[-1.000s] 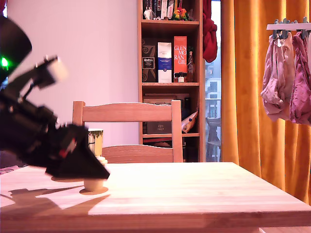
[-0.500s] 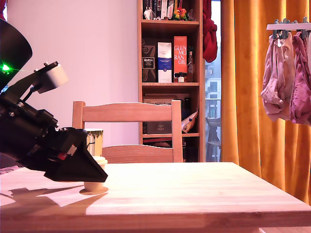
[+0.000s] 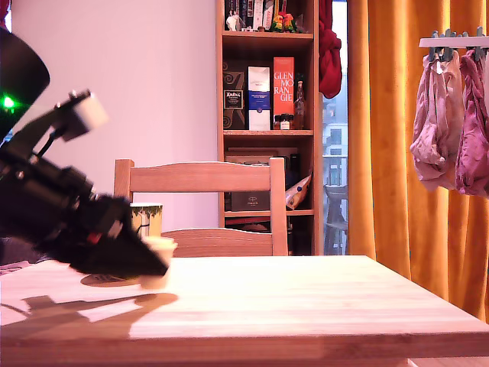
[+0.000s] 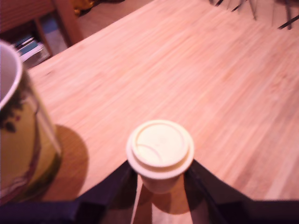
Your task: Pick up the coffee capsules on the table and drop them inside the coffee cup
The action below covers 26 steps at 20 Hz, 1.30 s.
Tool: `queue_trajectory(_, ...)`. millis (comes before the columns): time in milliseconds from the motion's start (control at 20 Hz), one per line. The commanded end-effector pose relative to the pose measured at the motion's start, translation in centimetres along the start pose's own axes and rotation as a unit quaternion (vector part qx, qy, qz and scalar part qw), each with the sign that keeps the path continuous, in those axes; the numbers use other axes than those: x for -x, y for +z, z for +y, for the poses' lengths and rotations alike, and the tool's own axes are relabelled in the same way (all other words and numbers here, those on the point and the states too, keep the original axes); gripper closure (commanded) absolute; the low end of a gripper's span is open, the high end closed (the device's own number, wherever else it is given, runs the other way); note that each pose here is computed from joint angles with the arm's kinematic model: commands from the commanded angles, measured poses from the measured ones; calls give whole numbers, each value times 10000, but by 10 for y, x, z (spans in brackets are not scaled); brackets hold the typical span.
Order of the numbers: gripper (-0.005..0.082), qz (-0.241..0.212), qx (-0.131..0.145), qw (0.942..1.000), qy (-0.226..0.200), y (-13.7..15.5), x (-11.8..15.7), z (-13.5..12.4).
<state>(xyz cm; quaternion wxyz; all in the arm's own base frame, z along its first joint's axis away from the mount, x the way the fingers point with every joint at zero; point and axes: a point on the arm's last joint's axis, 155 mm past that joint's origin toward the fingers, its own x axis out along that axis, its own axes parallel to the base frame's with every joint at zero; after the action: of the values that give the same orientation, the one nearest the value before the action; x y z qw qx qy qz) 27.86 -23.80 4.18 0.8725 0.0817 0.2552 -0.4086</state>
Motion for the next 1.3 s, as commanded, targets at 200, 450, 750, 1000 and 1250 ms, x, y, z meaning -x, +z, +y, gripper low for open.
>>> queue_trajectory(200, 587, -663, -134, 9976, -138, 39, 20, -9)
queue_trajectory(450, 587, -1436, -267, 9886, 352, 86, 53, 12)
queue_trajectory(750, 587, -1664, -92, 9807, 1024, 102, 72, 57)
queue_trajectory(1000, 587, -1340, 185, 9837, 1184, 103, 71, 78)
queue_trajectory(1250, 587, -753, 527, 9896, 1107, 98, 56, 87)
